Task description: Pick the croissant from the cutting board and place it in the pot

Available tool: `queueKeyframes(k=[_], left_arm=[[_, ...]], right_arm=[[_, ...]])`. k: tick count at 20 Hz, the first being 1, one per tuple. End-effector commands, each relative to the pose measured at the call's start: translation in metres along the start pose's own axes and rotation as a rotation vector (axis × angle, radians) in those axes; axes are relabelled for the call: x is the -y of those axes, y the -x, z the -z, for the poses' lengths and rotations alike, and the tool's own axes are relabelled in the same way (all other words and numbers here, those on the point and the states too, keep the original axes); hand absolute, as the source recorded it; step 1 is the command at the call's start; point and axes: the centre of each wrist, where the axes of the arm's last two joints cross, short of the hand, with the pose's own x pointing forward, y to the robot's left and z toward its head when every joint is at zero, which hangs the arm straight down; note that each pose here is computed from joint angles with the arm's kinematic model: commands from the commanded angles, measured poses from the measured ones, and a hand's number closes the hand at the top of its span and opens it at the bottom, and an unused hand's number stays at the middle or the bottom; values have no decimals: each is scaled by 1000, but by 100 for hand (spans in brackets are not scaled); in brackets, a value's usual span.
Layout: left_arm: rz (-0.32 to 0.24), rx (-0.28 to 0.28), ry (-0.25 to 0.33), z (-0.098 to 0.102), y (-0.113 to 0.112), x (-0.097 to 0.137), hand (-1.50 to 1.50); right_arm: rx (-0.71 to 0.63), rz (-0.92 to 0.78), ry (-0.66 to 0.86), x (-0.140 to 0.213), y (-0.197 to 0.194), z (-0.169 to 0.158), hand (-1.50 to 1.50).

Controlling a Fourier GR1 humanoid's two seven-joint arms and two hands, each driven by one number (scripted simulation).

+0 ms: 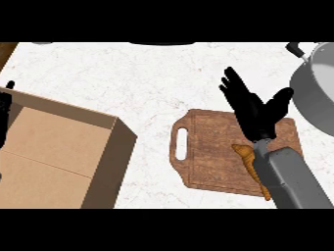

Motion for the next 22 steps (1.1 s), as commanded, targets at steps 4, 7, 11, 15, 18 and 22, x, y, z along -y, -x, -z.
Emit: queueKeyframes(k=[4,7,11,15,18,22], left_arm=[[-38,-210,261,-35,28,57,0],[-15,-282,295,-33,27,41,0],[-98,-385,368,-56,40,57,0],[-127,-397,367,-63,42,57,0],[-121,-397,380,-64,39,59,0],[-126,-401,367,-52,30,54,0]], right_arm=[[-67,-422,-302,10,8,-20,150],[124,-889,-218,42,-46,-10,150],[563,-655,-119,16,-44,-27,-150],[700,-584,-164,9,-39,-50,-150],[647,-656,-217,13,-30,-68,-150],[436,-817,-224,40,-30,-82,-150]])
